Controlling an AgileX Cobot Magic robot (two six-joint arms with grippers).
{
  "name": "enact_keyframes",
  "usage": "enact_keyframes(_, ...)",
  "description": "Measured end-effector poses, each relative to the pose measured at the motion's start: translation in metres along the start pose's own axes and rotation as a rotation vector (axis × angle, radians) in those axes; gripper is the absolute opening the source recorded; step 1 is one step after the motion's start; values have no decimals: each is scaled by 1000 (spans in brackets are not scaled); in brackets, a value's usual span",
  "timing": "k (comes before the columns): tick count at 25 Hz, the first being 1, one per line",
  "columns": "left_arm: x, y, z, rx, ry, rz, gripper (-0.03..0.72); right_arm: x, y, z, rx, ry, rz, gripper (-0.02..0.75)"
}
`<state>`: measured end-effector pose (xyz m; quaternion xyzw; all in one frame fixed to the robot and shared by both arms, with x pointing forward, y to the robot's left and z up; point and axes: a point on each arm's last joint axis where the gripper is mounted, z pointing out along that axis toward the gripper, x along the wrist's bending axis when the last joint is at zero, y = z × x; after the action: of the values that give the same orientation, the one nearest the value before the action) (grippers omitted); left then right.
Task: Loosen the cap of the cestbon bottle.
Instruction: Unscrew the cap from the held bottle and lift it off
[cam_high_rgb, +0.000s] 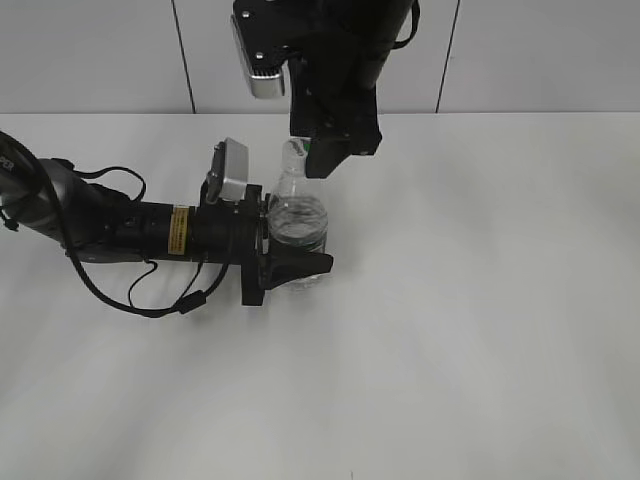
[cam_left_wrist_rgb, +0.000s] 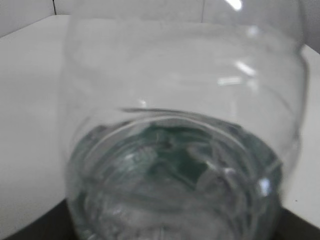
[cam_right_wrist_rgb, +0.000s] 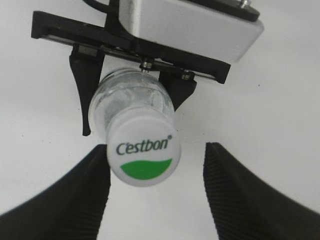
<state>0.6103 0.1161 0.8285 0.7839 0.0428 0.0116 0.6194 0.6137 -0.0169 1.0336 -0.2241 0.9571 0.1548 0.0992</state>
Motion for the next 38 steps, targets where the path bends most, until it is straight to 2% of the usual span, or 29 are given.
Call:
enact_keyframes(9, 0, 0, 0, -1, 2, -1, 410, 0, 5, -6, -38, -6, 190, 458)
enact_keyframes(17, 0, 0, 0, -1, 2, -1, 410, -4, 19, -36, -147, -51, 400, 458)
enact_keyframes(24, 0, 0, 0, -1, 2, -1, 410, -9, 22, -46, -177, -59, 779, 458)
enact_keyframes(29, 0, 0, 0, -1, 2, -1, 410, -9, 20, -46, -173, -40, 1176, 458)
enact_keyframes(32, 0, 0, 0, -1, 2, -1, 410, -10, 13, -46, -127, -78, 1400, 458)
enact_keyframes(35, 0, 0, 0, -1, 2, -1, 410, -10, 8, -46, -90, -124, 1515, 458)
enact_keyframes(38, 0, 0, 0, -1, 2, -1, 410, -9, 6, -44, -79, -126, 1576, 458)
